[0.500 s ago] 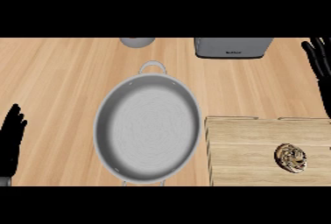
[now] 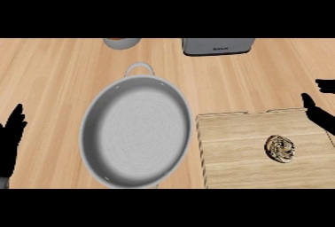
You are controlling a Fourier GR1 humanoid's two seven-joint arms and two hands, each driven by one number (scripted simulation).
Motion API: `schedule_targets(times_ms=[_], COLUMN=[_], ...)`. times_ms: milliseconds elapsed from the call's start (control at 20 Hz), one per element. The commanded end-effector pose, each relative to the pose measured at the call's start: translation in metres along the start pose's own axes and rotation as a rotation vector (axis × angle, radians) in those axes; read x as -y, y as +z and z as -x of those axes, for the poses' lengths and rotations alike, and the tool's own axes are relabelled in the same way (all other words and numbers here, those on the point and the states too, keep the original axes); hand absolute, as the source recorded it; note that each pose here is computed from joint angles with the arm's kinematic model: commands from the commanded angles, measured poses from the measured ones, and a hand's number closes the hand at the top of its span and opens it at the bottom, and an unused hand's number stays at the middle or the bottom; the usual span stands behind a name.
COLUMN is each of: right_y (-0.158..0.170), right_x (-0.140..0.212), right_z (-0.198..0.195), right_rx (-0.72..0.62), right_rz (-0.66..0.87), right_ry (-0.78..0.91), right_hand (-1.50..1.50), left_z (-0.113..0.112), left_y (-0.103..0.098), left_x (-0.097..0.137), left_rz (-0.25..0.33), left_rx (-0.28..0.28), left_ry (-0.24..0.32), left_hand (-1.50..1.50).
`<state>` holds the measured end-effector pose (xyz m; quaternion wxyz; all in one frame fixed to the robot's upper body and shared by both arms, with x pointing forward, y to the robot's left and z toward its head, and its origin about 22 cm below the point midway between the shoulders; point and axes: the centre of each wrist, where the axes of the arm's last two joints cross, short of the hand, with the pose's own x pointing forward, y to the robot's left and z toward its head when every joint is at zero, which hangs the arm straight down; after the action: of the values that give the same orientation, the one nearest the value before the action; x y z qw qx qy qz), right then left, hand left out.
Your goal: Pick the cupcake from the tray and place it in the pot
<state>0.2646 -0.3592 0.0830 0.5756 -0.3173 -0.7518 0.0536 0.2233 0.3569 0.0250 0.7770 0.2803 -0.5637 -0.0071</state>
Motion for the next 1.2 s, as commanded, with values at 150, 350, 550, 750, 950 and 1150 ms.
schedule_targets(times_ms=[150, 350, 550, 750, 950, 1150], right_y=[0.075, 0.108, 0.128, 0.12, 0.121, 0.12], right_x=[-0.04, -0.037, -0.017, -0.008, -0.008, -0.019], right_z=[0.017, 0.0, 0.009, -0.017, -0.048, -0.082], right_rx=[0.001, -0.045, -0.209, -0.345, -0.495, -0.658], right_rz=[0.332, 0.311, 0.157, 0.083, -0.074, -0.215], right_ry=[0.223, 0.331, 0.541, 0.65, 0.755, 0.792], right_hand=[-1.5, -1.5, -1.5, -1.5, -1.5, -1.5], left_z=[-0.012, -0.003, -0.018, -0.024, -0.033, -0.03], left_y=[-0.002, -0.009, -0.01, -0.014, -0.022, -0.019], left_x=[0.018, 0.009, 0.023, 0.023, 0.01, 0.023], left_rz=[0.067, 0.085, 0.071, 0.079, 0.094, 0.127], left_rx=[-0.07, -0.073, -0.049, -0.041, -0.025, -0.029], left_ry=[-0.023, -0.044, -0.034, -0.036, -0.04, -0.035], left_hand=[0.0, 0.0, 0.0, 0.0, 0.0, 0.0])
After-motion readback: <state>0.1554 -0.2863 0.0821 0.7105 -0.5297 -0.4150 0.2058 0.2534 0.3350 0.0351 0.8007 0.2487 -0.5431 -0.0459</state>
